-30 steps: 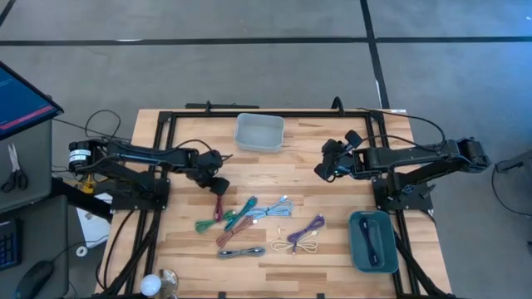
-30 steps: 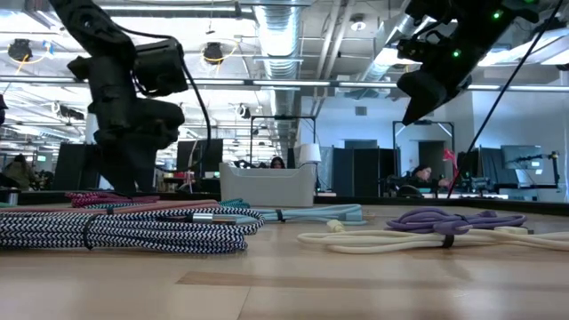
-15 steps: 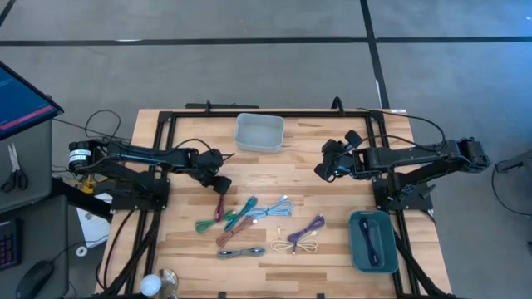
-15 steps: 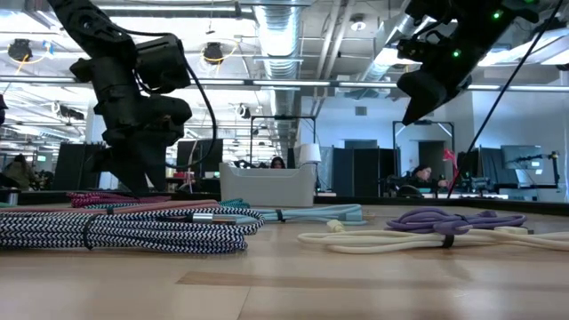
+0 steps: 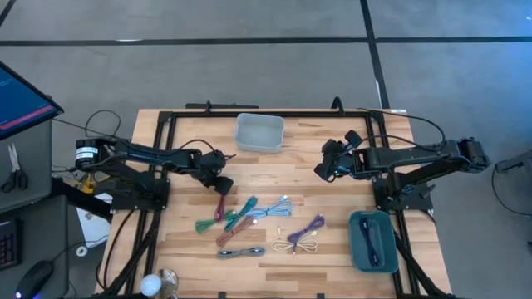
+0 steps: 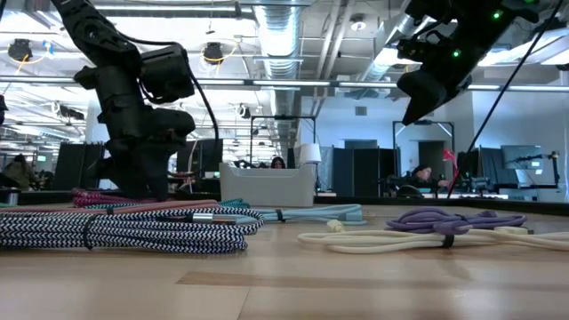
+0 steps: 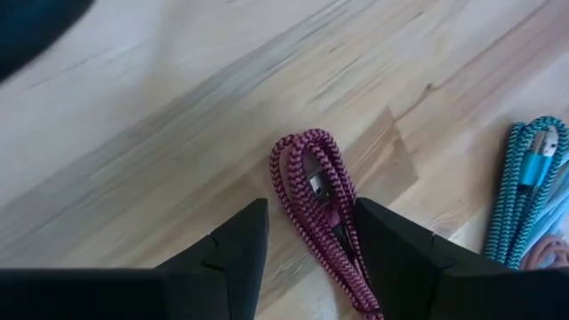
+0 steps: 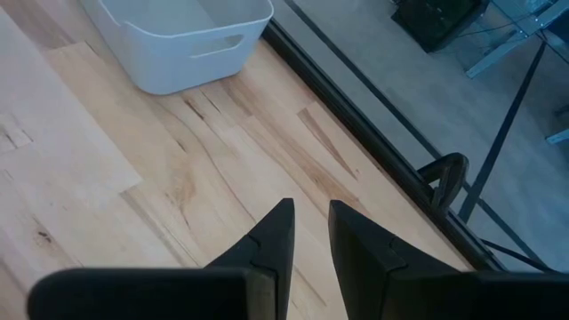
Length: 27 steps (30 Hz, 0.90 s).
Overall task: Pick & Place USB Port
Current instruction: Put the pink patterned charger cable into the blue bin
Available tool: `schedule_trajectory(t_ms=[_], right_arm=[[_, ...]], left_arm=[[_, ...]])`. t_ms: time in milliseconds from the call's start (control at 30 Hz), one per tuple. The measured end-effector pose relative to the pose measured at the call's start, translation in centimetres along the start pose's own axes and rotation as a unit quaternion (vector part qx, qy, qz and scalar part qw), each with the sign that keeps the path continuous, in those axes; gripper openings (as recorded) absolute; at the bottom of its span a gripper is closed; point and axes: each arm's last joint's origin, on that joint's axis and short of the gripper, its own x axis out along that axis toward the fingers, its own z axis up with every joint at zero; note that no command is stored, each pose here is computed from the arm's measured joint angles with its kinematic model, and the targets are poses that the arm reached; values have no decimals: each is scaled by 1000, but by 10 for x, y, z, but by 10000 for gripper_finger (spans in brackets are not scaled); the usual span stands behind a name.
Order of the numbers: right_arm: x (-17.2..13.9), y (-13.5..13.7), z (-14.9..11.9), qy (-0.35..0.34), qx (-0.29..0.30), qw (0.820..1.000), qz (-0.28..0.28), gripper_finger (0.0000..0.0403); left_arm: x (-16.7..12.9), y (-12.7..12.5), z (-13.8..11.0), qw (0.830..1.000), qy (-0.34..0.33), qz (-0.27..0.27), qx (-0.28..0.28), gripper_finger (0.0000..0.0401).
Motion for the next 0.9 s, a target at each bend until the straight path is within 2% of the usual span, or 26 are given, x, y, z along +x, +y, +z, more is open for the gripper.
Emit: schedule_trajectory(t_ms=[167,433,600,900], right_arm=[[0,0,0,0,-5,1000,0,65],[0,0,0,0,-12,1000,-1,65],[0,0,0,0,-12,1000,0,65],[-3,3,-1,-4,-20,1000,8,65]], left_arm=[[-1,-1,1,1000,-9,-5,2,138],[-1,-2,3,999,-21,-12,28,19],[0,-8,9,995,-58,-39,68,13],[-17,-35,34,969,-133,-83,188,11]])
